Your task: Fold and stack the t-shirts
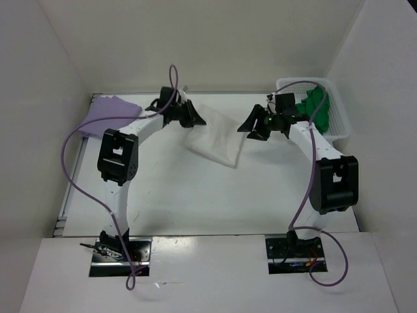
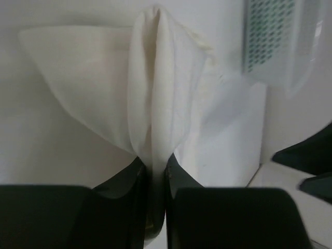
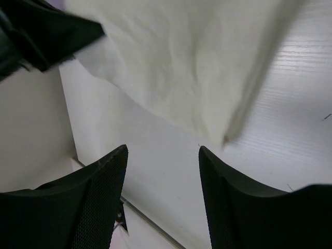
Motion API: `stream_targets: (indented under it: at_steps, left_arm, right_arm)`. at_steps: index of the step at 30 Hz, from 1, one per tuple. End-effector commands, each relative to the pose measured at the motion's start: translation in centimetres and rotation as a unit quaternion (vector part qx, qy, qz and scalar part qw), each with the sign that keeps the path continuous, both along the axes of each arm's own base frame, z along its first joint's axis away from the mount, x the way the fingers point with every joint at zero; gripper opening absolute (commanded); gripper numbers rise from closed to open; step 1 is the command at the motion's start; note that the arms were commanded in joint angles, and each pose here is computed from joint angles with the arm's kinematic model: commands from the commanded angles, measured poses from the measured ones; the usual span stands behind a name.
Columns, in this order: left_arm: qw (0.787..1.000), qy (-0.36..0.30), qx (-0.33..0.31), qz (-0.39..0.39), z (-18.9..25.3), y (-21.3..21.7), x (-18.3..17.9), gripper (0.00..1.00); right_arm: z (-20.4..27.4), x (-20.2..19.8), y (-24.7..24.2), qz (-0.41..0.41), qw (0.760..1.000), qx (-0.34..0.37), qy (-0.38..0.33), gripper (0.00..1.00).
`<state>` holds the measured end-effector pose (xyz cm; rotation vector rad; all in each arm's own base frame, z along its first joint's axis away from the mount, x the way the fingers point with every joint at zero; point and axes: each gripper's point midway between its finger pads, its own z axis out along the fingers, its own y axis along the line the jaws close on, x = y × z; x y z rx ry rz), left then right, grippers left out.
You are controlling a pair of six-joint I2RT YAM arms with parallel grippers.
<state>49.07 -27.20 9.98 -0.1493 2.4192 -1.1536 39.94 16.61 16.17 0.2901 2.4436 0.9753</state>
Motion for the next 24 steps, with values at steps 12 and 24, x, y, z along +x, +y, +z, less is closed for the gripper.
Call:
stream_targets:
  at_steps: [12,24]
  left_arm:
    - [0.911,-0.123,-0.004,0.392,11.8,32.5,5.0,0.56]
    - [0.818,-0.053,-0.03,0.572,7.8,38.9,-7.7,1.0]
  right_arm:
    - [0.9,-0.1,0.2,0.034,0.999,0.031,-0.003,0.64]
    - [-1.2,0.8,-1.0,-0.008,1.0,0.0,0.012,0.64]
